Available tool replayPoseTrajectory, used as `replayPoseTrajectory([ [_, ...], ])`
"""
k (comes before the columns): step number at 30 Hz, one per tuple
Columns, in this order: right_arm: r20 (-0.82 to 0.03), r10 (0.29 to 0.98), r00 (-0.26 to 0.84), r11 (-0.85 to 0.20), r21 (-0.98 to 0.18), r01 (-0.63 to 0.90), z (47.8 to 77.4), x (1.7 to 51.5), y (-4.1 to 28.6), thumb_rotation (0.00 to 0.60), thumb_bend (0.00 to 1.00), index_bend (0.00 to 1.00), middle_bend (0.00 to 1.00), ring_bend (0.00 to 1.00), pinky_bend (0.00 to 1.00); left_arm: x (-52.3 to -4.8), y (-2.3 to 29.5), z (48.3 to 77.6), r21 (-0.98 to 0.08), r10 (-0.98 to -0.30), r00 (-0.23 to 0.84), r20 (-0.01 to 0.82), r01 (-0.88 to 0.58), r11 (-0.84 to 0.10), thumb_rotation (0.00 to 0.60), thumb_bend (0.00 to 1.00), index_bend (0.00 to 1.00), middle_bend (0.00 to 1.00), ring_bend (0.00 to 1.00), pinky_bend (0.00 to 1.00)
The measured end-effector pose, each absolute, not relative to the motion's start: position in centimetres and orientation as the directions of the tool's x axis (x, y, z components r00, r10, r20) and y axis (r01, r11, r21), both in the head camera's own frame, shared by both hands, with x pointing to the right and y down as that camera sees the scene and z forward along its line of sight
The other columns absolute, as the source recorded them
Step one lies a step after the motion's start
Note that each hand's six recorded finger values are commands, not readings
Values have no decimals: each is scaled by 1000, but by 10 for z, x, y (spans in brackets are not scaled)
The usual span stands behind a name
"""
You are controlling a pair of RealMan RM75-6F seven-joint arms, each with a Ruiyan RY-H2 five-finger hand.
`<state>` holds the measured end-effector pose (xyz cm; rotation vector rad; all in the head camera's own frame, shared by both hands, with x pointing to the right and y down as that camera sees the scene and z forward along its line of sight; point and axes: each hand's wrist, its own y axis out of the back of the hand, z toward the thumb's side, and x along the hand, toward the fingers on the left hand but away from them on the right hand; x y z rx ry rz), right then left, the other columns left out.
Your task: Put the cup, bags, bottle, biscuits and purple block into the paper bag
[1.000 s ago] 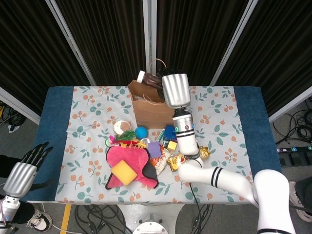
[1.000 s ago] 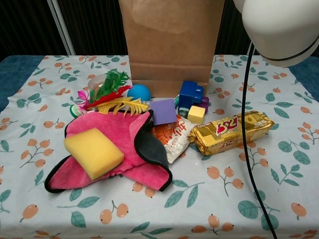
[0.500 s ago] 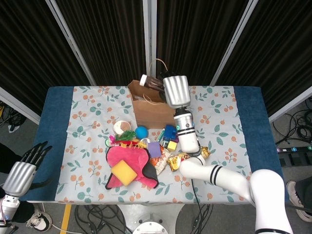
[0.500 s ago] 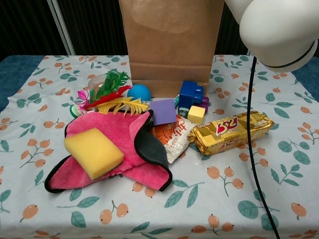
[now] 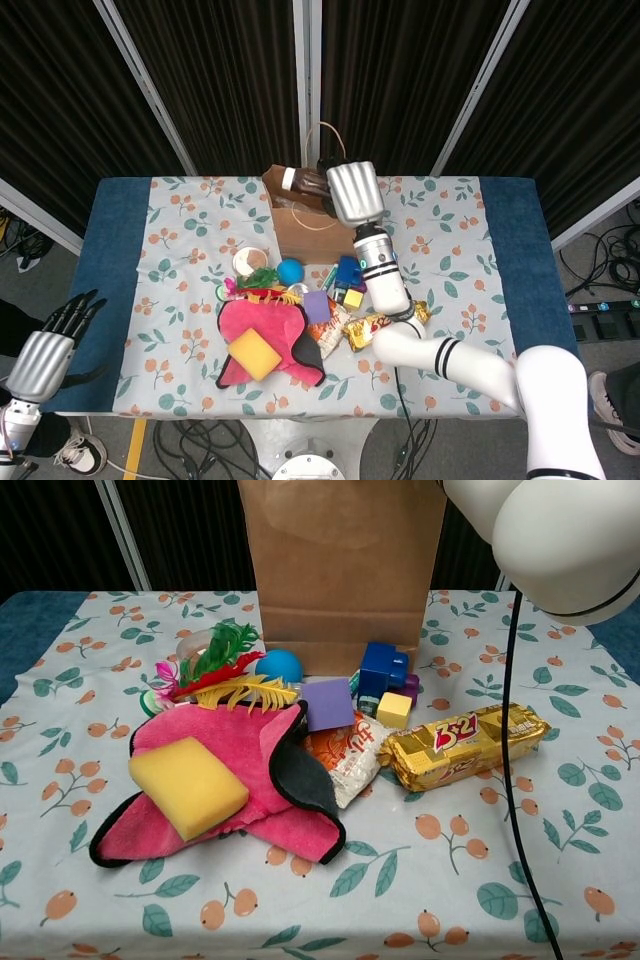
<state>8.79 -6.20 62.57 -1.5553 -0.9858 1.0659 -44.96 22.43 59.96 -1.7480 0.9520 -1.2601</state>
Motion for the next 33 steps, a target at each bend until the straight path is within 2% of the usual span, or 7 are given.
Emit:
replayPoseTrajectory([
  [7, -168, 937, 308, -213, -970, 120, 620, 87, -62, 600, 150, 480, 454, 329, 396, -450, 224, 600, -893, -890, 234, 391, -136, -429, 600, 0, 87, 66, 62, 189],
  [24, -131, 939, 320, -187, -970, 154, 602, 91, -58, 600, 139, 454, 437, 314, 381, -446, 223, 597, -894, -890, 244, 384, -141, -424, 600, 0, 87, 66, 63, 189],
  [33, -171, 932, 321, -226, -964, 143, 606, 97, -56, 600, 60, 343, 360, 237, 300, -445, 223, 597, -893, -889, 246, 385, -144, -427, 600, 0, 87, 66, 62, 189],
])
